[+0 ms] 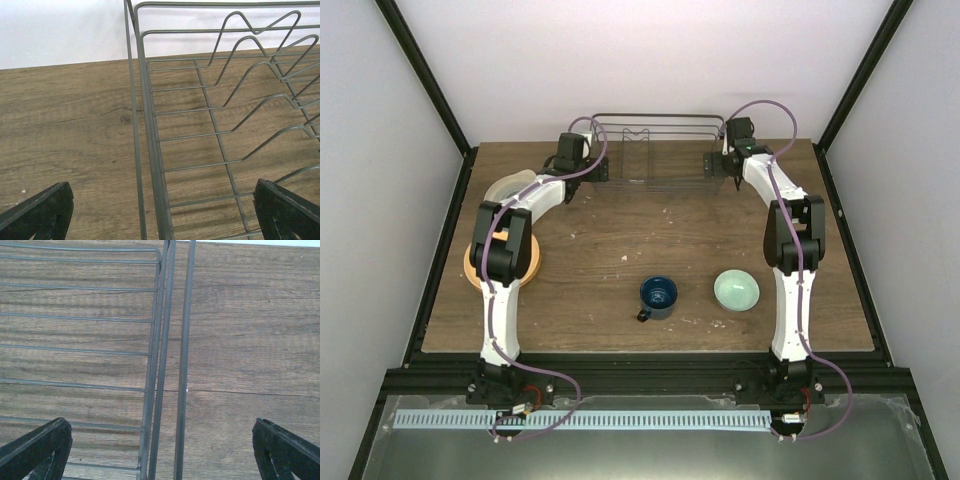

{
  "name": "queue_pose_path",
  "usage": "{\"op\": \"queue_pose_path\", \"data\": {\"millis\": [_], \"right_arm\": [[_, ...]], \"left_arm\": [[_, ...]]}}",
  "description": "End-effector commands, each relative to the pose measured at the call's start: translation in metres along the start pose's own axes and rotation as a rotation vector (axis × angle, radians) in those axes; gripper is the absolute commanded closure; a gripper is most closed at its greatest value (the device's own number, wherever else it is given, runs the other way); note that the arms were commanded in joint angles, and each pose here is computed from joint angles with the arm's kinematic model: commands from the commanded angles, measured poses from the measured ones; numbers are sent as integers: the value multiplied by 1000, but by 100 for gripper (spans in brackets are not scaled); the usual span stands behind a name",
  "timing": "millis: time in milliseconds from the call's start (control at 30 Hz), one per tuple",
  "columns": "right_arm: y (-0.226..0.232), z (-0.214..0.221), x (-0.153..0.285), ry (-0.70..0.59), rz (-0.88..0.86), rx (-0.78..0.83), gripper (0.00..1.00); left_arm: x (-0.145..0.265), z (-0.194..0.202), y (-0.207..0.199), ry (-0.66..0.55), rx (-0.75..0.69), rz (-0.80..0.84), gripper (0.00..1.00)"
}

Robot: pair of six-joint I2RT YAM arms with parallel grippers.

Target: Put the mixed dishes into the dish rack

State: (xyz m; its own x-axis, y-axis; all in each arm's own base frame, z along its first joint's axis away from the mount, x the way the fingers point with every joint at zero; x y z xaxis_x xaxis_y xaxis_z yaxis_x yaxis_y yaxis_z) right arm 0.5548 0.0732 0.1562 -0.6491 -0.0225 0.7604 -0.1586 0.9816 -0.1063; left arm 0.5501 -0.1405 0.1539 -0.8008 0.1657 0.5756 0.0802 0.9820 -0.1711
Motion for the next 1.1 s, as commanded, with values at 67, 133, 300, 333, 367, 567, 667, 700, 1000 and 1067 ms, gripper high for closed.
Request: {"op": "queue_pose_path", "data": {"millis": [67, 133, 300, 333, 367, 567, 667, 700, 1000, 1067], "right_arm": [[4, 24, -3, 83, -16, 17, 0], [5, 27, -1, 90, -19, 19, 0], [4, 37, 3, 106, -13, 21, 0], [4, 38, 4, 106, -10, 24, 0], [3, 38, 6, 104, -6, 24, 0], [3, 42, 12, 109, -9, 25, 0], [3, 44, 17, 110, -10, 26, 0], [3, 44, 19, 109, -10, 27, 0], [7, 50, 44, 102, -35, 33, 0], [10, 51, 48, 104, -46, 35, 0]], "left_arm": [[-2, 11, 0, 47, -9, -16, 0], [-1, 14, -2, 58, -6, -11, 0], [6, 25, -4, 77, -7, -1, 0], [7, 27, -4, 80, -7, 0, 0], [9, 28, -4, 82, -7, 2, 0], [26, 39, -4, 92, 2, 21, 0], [34, 42, -4, 90, 7, 26, 0], [35, 43, -4, 92, 8, 26, 0], [56, 42, -6, 87, 8, 40, 0], [61, 39, -7, 83, 6, 44, 0]]}}
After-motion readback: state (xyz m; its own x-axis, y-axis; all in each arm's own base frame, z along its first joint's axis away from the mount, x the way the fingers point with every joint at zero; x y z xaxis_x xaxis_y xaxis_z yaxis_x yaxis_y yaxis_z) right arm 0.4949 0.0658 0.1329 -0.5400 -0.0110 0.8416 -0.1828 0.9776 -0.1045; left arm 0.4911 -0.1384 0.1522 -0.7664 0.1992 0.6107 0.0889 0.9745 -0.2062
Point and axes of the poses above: each gripper's point midway between its finger pads, its own x axis back along the fingers, its own y axis along the line the jaws close on, z = x × y, the point moved 6 cm from there along x, back along the fingers, and after that the axes turned 7 degrees about x, right-handed, at the moved point
